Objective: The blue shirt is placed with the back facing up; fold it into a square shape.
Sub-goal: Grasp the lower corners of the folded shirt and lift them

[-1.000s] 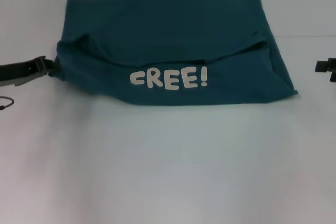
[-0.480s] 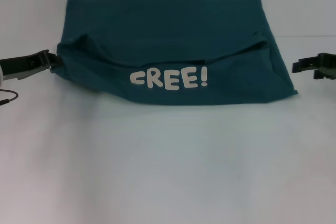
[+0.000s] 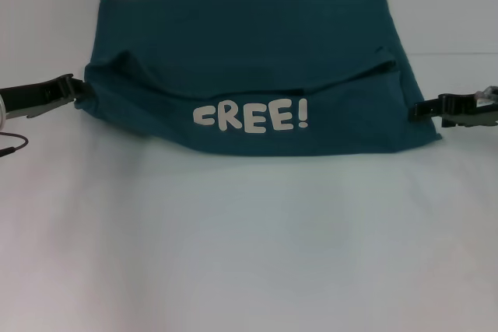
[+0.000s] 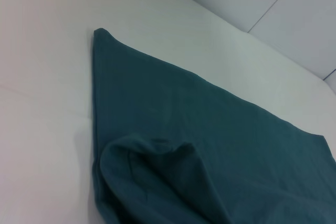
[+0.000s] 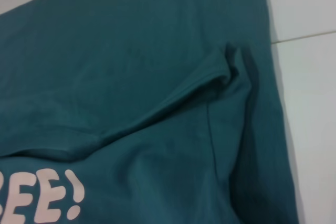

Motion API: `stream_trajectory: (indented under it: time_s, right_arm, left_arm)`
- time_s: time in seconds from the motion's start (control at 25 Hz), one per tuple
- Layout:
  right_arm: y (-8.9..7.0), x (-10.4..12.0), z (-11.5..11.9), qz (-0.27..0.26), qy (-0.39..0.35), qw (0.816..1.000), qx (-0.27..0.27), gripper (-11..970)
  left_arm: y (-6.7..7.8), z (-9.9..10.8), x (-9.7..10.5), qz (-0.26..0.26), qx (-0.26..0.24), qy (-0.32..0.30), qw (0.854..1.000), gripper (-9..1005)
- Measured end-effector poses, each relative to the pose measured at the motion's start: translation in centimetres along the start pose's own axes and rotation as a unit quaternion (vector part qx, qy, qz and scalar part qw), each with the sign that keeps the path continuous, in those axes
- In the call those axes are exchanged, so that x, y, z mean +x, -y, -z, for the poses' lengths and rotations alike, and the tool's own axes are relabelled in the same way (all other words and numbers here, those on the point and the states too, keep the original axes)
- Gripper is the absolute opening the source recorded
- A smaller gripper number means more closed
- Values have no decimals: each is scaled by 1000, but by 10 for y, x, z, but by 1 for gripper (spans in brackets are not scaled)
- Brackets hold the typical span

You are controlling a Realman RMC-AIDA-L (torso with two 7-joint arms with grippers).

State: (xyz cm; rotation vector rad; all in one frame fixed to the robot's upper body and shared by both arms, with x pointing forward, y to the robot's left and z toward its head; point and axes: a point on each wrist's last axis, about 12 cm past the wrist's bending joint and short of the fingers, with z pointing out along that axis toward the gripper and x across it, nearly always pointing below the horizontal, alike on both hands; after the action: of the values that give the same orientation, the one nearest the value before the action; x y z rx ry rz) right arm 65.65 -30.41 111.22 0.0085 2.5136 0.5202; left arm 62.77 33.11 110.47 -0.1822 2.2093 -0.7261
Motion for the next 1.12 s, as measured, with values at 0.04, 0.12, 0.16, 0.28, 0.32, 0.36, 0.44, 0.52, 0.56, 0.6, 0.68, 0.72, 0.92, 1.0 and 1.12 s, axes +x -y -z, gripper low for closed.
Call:
stream_trajectory:
  time_s: [0.04, 0.12, 0.16, 0.28, 0.32, 0.36, 0.44, 0.52, 0.56, 0.6, 0.68, 0.72, 0.92, 1.0, 1.12]
  right_arm:
    - [-1, 1, -2, 4, 2, 1000, 3, 756]
    - [-4, 2, -6, 14, 5, 1000, 9, 756]
    - [-6, 2, -8, 18, 5, 1000, 11, 747]
    - [-10, 5, -13, 29, 2, 999, 16, 721]
    - [-12, 6, -14, 32, 0, 999, 17, 713]
    - [-12, 7, -15, 35, -1, 999, 18, 704]
    - [-14, 8, -17, 37, -5, 999, 19, 686]
    - [-14, 10, -19, 36, -10, 999, 19, 669]
    - [-14, 11, -20, 35, -12, 999, 19, 660]
    - [-13, 11, -19, 33, -13, 999, 20, 652]
    - [-13, 11, -18, 33, -15, 999, 19, 601]
    - [-13, 10, -18, 36, -16, 999, 20, 559]
    - [-11, 10, -17, 41, -18, 999, 27, 369]
    - [-11, 9, -17, 41, -16, 999, 27, 326]
    - [-10, 8, -16, 40, -16, 999, 28, 261]
  left_arm:
    - [0, 0, 0, 0, 0, 0, 1000, 29]
    - [0, 0, 0, 0, 0, 0, 1000, 30]
    - [0, 0, 0, 0, 1, 0, 1000, 30]
    - [1, -1, 1, 1, 1, -1, 1000, 30]
    - [1, -1, 1, 1, 1, -1, 1000, 30]
    - [1, -1, 1, 1, 1, -1, 1000, 30]
    - [0, -1, 1, 2, 1, -1, 1000, 30]
    - [0, -1, 1, 3, 1, 0, 1000, 29]
    - [1, -1, 1, 3, 2, 0, 1000, 29]
    - [1, -1, 1, 3, 2, 0, 1000, 29]
    - [1, -1, 1, 2, 2, 0, 1000, 29]
    - [1, -1, 0, 2, 3, 1, 1000, 29]
    - [2, -1, 0, 1, 4, 1, 1000, 30]
    - [2, -1, -1, 2, 4, 2, 1000, 30]
    - [2, -2, -1, 3, 4, 2, 1000, 30]
